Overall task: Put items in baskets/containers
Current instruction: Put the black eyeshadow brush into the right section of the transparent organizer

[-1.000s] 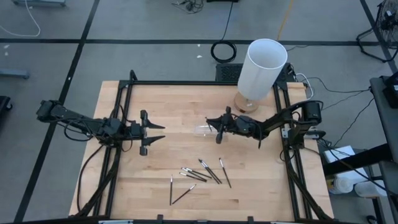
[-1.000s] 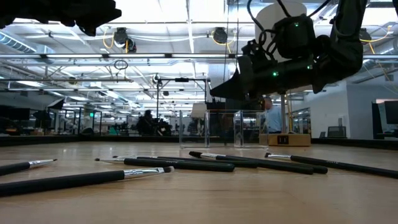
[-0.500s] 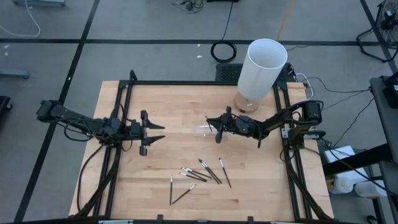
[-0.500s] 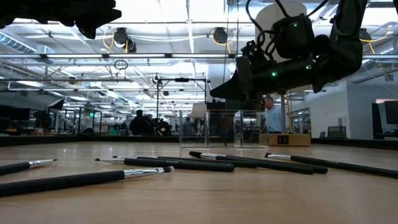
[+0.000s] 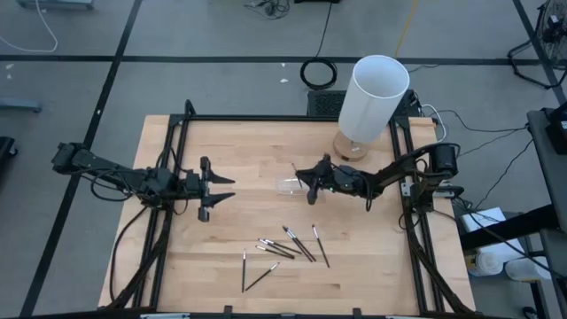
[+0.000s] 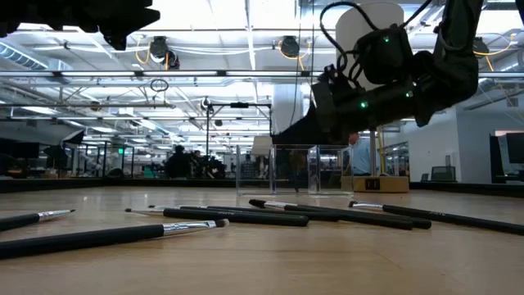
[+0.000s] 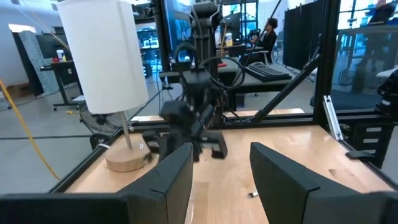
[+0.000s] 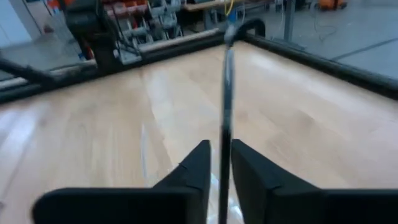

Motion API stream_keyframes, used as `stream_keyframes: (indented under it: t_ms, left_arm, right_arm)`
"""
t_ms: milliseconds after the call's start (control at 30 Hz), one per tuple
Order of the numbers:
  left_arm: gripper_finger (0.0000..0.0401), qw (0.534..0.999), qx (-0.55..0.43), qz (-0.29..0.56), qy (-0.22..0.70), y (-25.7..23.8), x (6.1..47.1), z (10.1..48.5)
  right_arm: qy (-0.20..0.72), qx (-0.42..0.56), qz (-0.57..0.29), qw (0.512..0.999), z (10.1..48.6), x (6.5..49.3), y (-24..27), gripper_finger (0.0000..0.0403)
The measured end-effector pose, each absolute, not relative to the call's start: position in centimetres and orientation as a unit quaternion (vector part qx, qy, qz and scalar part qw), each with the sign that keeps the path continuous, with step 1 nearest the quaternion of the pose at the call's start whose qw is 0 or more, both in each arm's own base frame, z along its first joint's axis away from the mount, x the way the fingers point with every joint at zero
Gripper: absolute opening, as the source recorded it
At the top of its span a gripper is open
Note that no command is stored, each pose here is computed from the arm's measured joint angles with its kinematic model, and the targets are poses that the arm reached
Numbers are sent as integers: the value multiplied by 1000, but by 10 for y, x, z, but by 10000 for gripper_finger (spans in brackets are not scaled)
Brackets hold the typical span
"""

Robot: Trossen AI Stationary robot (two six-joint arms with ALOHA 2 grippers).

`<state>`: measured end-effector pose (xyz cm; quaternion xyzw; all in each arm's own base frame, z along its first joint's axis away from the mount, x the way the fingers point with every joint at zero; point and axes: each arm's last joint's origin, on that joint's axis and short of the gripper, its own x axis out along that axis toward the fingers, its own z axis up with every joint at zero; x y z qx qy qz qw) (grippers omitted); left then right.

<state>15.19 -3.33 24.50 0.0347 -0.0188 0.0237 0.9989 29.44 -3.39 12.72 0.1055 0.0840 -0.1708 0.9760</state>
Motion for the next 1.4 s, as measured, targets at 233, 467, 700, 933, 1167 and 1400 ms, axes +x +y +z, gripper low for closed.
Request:
stream_keyframes:
  t_ms: [233,467,700,933,1167,1400]
  left_arm:
    - [170,999,28,22,-19,-33,152,245]
    - [170,999,29,20,2,-34,152,241]
    - [170,1000,16,19,3,-34,152,241]
    - [170,1000,4,20,3,-34,152,241]
    - [170,1000,8,20,8,-34,152,240]
    - [170,999,-39,21,15,-34,152,238]
  right_arm:
    - [84,119,-172,974,127,294,-34,117]
    - [74,116,-169,976,136,293,-33,132]
    - [46,84,-158,983,159,290,-29,130]
    - [73,51,-133,987,196,269,-13,117]
    - [116,35,-82,989,223,235,13,43]
    - [146,-18,-89,985,209,217,26,11]
